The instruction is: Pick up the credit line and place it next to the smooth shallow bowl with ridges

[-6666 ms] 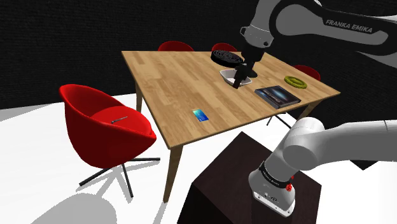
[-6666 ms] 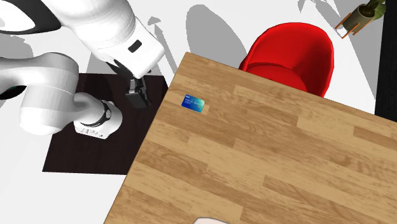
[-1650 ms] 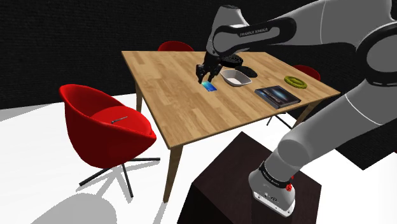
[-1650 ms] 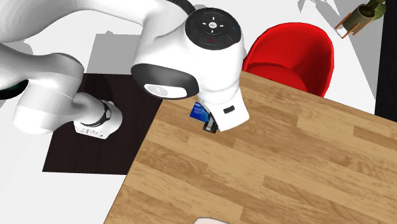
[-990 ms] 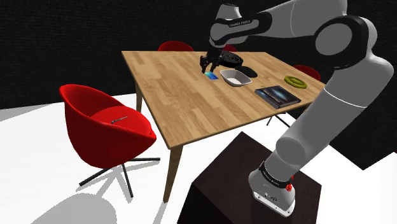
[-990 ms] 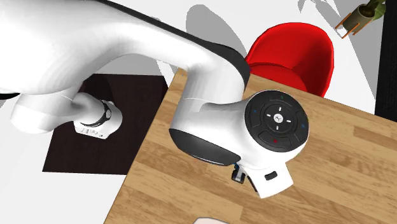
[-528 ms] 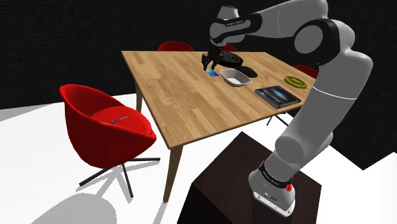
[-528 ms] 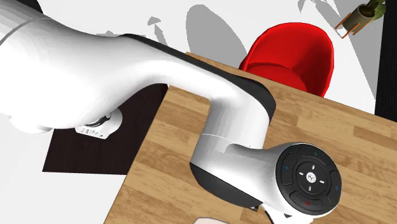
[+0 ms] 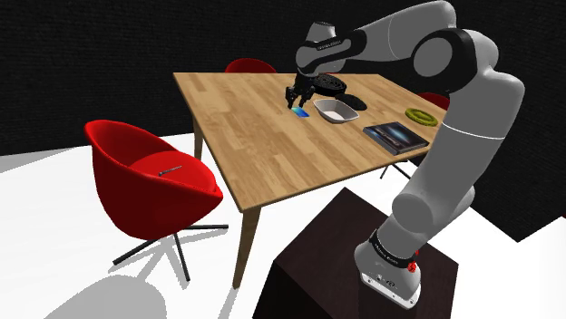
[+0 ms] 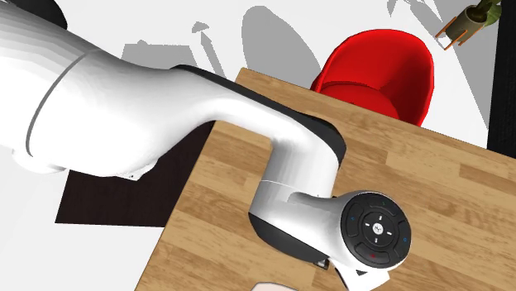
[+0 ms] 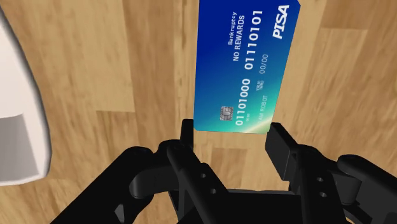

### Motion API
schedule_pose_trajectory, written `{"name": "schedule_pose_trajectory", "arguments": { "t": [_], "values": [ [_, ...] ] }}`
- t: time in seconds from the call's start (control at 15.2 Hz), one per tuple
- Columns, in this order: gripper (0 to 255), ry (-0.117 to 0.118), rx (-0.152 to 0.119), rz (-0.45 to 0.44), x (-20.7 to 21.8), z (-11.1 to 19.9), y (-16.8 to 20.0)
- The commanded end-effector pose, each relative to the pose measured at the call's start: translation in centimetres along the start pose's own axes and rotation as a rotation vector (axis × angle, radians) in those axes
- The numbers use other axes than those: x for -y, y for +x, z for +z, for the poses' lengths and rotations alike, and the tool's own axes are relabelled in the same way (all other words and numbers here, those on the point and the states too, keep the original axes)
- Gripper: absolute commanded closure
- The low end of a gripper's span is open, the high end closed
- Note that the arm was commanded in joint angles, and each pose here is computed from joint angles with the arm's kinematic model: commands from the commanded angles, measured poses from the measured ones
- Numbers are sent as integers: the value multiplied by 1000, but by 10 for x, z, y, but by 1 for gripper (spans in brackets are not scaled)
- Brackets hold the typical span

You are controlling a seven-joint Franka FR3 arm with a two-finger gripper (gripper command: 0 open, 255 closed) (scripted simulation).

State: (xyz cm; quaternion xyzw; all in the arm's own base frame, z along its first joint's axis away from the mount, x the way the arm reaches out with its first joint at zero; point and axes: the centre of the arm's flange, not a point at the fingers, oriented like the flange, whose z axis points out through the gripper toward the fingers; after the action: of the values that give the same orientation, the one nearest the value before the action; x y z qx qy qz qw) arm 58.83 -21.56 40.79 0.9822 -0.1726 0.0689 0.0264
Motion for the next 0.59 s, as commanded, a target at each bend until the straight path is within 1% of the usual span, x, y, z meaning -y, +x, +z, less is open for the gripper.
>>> {"name": "schedule_pose_trajectory", "arguments": {
  "t": [0.0, 0.53],
  "values": [
    [255, 0, 0, 0, 0, 10, -1],
    [255, 0, 0, 0, 1, 52, -7]
  ]
}}
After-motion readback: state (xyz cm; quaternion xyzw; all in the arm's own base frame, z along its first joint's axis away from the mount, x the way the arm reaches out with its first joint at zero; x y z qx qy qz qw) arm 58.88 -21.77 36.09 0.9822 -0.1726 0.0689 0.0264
